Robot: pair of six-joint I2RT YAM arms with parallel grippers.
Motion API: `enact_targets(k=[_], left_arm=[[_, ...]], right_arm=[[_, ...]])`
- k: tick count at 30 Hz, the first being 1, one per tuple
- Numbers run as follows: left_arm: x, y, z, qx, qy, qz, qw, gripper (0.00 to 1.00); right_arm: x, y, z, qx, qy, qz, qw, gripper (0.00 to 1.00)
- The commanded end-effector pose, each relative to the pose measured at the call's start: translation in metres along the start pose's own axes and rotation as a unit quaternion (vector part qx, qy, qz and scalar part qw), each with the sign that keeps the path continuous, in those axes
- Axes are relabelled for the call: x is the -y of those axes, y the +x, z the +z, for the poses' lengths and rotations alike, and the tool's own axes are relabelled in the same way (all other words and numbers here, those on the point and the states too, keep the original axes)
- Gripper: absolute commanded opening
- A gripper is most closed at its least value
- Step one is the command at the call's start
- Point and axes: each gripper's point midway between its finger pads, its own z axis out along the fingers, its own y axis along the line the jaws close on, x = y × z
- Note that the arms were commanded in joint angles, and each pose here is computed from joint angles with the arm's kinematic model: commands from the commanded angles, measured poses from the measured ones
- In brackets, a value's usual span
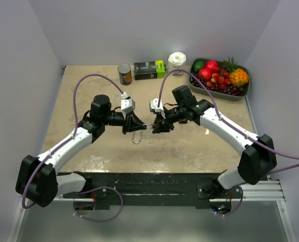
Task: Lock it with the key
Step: Lock the lock.
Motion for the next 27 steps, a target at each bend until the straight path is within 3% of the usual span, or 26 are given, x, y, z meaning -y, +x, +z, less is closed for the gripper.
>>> enact_targets(k=[1,19,27], left_arm=[[0.013,-0.033,0.017,0.043,0.038,0.055,0.997,0.0],[0.017,-0.01,0.041,0.029,0.07,-0.002,0.997,0.0],[0.017,0.0,0.043,0.017,0.08,0.07,0.994,0.0]], right_arm=[[-0.002,-0.029,0.005,0.04,-0.024,-0.023,0.999,0.0],[0.015,-0.055,0.009,0.077,0.014,-0.056,0.995,0.0],[-0.013,-0.05,0.016,0.07,-0.077,-0.032,0.994,0.0]])
